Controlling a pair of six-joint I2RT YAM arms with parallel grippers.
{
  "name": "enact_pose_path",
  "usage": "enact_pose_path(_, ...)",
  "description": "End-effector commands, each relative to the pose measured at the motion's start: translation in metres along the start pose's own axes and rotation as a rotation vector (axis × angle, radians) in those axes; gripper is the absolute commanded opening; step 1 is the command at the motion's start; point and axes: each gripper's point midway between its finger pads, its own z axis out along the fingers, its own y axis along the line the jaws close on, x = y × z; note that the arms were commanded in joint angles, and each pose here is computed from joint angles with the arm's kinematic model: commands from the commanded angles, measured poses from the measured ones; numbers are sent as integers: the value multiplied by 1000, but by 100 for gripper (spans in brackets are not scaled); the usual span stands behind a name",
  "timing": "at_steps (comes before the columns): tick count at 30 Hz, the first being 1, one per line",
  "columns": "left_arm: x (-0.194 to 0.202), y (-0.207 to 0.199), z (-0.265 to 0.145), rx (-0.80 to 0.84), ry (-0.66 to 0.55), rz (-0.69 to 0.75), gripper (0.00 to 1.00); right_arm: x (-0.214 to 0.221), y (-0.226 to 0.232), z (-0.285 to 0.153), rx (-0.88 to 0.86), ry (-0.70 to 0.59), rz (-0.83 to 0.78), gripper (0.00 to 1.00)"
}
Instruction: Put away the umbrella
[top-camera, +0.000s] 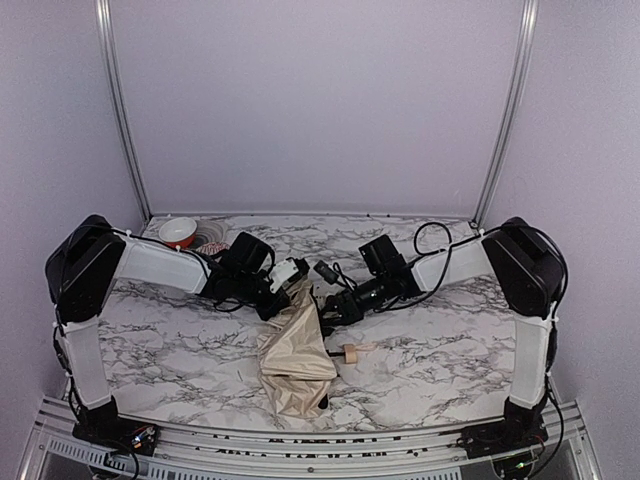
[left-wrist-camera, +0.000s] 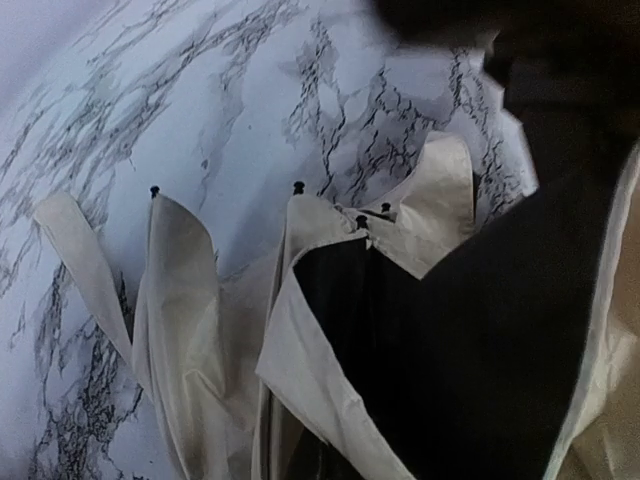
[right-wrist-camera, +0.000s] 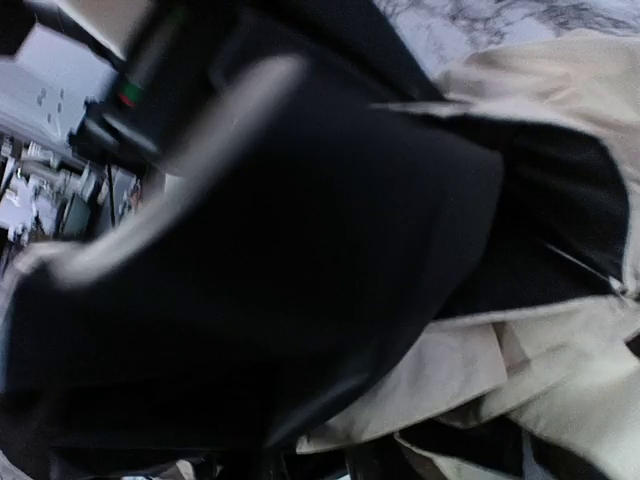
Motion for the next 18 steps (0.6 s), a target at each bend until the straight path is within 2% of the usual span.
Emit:
enact_pose_path(1,46,-14,22,65,154,-70,0,-29,17,-38,51,-117,-28,32)
enact_pose_path(5,54,-21,25,97,160,-81,0,-36,1,-84,277,-178,-10,47)
enact_pose_path(8,58,-22,28,102,169,-72,0,-49,20,-109,420,-209,-148,54)
enact_pose_path(10,59,-23,30,111,172,-69,0,-51,58,-104,434,-205,-354,57)
enact_pose_path(12,60,-24,31,116,176,-68,0,-42,105,-89,412,-199,-639,61)
enact_pose_path(14,60,-24,32,123,178,-68,0,-17,151,-63,372,-177,-940,72)
enact_pose_path(16,59,-25,32,126,178,-68,0,12,176,-45,334,-153,-1153,83)
enact_pose_path(18,58,-25,32,128,177,-66,0,36,179,-26,337,-85,-1273,89)
